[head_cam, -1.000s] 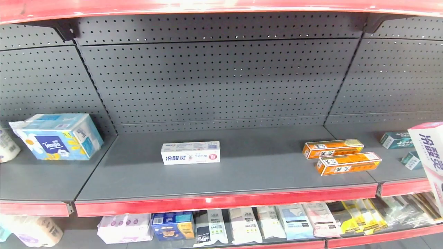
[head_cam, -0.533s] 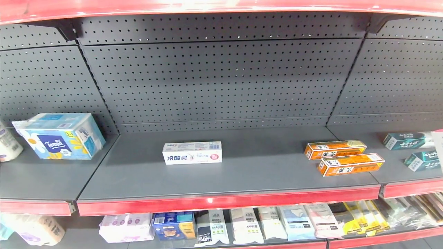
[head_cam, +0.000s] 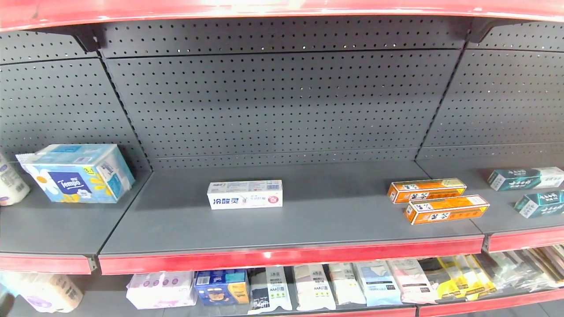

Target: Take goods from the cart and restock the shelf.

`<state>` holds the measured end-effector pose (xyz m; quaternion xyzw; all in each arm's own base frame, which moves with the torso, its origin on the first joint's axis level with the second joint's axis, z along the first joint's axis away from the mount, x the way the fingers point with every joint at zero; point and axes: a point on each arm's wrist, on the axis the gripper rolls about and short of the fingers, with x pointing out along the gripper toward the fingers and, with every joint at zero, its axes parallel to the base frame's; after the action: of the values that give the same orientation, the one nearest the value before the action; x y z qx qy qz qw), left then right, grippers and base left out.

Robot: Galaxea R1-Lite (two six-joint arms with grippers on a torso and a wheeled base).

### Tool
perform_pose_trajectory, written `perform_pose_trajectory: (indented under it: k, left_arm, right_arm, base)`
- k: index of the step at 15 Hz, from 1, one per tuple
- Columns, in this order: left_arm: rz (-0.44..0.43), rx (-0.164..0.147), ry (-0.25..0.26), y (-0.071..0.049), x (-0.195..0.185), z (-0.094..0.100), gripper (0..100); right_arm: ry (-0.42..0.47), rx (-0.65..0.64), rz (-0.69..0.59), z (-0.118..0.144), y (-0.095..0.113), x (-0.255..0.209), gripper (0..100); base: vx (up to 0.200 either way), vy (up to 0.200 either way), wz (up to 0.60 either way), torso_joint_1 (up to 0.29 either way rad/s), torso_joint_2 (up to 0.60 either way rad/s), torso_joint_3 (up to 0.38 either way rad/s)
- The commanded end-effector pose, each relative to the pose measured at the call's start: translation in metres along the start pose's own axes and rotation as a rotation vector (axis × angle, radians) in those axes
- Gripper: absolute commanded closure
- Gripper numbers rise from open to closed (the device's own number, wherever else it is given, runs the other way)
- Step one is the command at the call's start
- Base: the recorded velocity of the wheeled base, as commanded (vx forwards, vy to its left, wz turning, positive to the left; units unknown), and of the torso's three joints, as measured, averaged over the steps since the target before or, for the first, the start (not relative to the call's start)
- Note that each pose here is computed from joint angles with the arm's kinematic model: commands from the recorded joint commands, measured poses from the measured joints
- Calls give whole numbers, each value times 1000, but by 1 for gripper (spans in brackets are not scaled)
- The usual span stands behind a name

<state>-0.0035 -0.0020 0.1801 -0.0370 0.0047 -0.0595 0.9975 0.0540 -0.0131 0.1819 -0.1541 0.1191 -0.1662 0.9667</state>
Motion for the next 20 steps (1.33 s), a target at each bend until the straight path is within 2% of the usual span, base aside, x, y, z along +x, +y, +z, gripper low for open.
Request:
perform_pose_trajectory:
  k: [1,2,3,4,5,6,8,10,11,13,14,16,17,18,20]
  left_arm:
    - [167,-128,295,11,123,49,0]
    - [182,-183,314,14,149,44,0]
    - [184,-209,336,16,171,37,0]
    - [191,-214,376,18,185,29,0]
    - [202,-217,440,21,207,17,0]
    - [188,-218,475,22,223,11,0]
    - [109,-246,532,20,252,4,0]
    - [68,-240,583,12,278,-8,0]
    - [59,-240,593,9,285,-11,0]
    - [42,-313,594,-7,314,-13,0]
    - [29,-329,594,-10,319,-13,0]
    - [-16,-292,605,-10,321,-15,0]
    - [-71,-235,614,-10,321,-16,0]
    - [-110,-196,624,-9,323,-19,0]
    - [-153,-161,636,-14,333,-25,0]
  right_arm:
    - [-73,16,-15,19,-7,-5,100]
    - [-87,18,-19,21,-8,-7,100]
    - [-87,16,-29,21,-9,-8,100]
    - [-90,6,-34,21,-9,-8,100]
    - [-96,-32,-36,22,-9,-9,100]
    - [-105,-72,-36,24,-10,-10,100]
    - [-106,-92,-34,24,-10,-10,100]
    - [-103,-93,-33,22,-9,-11,100]
    - [-103,-93,-33,21,-9,-12,100]
    - [-111,-111,-37,17,-9,-15,100]
    - [-116,-113,-39,17,-9,-17,100]
    - [-112,-115,-39,15,-9,-17,100]
    - [-114,-115,-40,15,-9,-17,100]
    - [-114,-115,-40,15,-9,-17,100]
    - [-109,-116,-38,13,-8,-17,100]
  base:
    - [0,0,0,0,0,0]
    - [0,0,0,0,0,0]
    - [0,0,0,0,0,0]
    - [0,0,0,0,0,0]
    - [0,0,0,0,0,0]
    - [0,0,0,0,0,0]
    - [0,0,0,0,0,0]
    - [0,0,0,0,0,0]
    - [0,0,0,0,0,0]
    - [0,0,0,0,0,0]
    - [0,0,0,0,0,0]
    - [0,0,0,0,0,0]
    - [0,0,0,0,0,0]
    - [0,0,0,0,0,0]
    - [0,0,0,0,0,0]
